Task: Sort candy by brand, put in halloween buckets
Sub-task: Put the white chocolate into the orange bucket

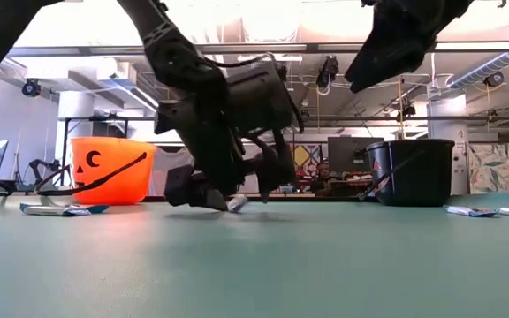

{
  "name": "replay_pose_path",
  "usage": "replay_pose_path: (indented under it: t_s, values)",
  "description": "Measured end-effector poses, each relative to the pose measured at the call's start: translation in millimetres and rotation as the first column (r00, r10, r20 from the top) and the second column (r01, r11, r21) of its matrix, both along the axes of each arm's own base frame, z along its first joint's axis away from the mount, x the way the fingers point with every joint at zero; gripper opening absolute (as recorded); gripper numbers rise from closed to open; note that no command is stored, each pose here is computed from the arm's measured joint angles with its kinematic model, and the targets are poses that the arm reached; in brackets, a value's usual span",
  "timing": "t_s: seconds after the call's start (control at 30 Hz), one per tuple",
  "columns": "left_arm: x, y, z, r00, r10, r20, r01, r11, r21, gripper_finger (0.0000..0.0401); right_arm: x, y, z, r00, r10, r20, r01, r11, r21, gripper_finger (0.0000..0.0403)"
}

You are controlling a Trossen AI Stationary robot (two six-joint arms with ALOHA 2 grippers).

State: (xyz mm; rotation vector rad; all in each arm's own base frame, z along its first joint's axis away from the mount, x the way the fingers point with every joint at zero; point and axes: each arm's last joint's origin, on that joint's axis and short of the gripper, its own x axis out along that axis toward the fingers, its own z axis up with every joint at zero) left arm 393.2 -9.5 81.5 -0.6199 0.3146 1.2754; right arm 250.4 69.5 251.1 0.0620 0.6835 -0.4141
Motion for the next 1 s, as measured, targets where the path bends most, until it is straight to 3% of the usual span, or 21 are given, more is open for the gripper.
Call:
replay_pose_path:
  t_s: [0.17,0.63,0.77,1.0]
  values:
    - [3,0,-10,0.995,0.064,-0.079,-0.064,0.998,0.007,0.0270,-8,14,-3,0.999,0.026,-0.029,-0.025,0.999,0.021,0.0272]
    - [-3,12,-10,0.989,0.087,-0.122,-0.091,0.996,-0.025,0.0103,-24,44,-1,0.994,0.113,-0.004,-0.112,0.991,0.072,0.0264]
    - [-4,12,-5,0.984,0.057,-0.171,-0.063,0.997,-0.032,0.0093,-36,60,3,0.986,0.168,0.020,-0.169,0.979,0.115,0.0265]
    - [-19,2,20,0.958,-0.007,-0.288,-0.015,0.997,-0.075,0.0110,-63,99,3,0.961,0.271,0.053,-0.276,0.936,0.217,0.0257]
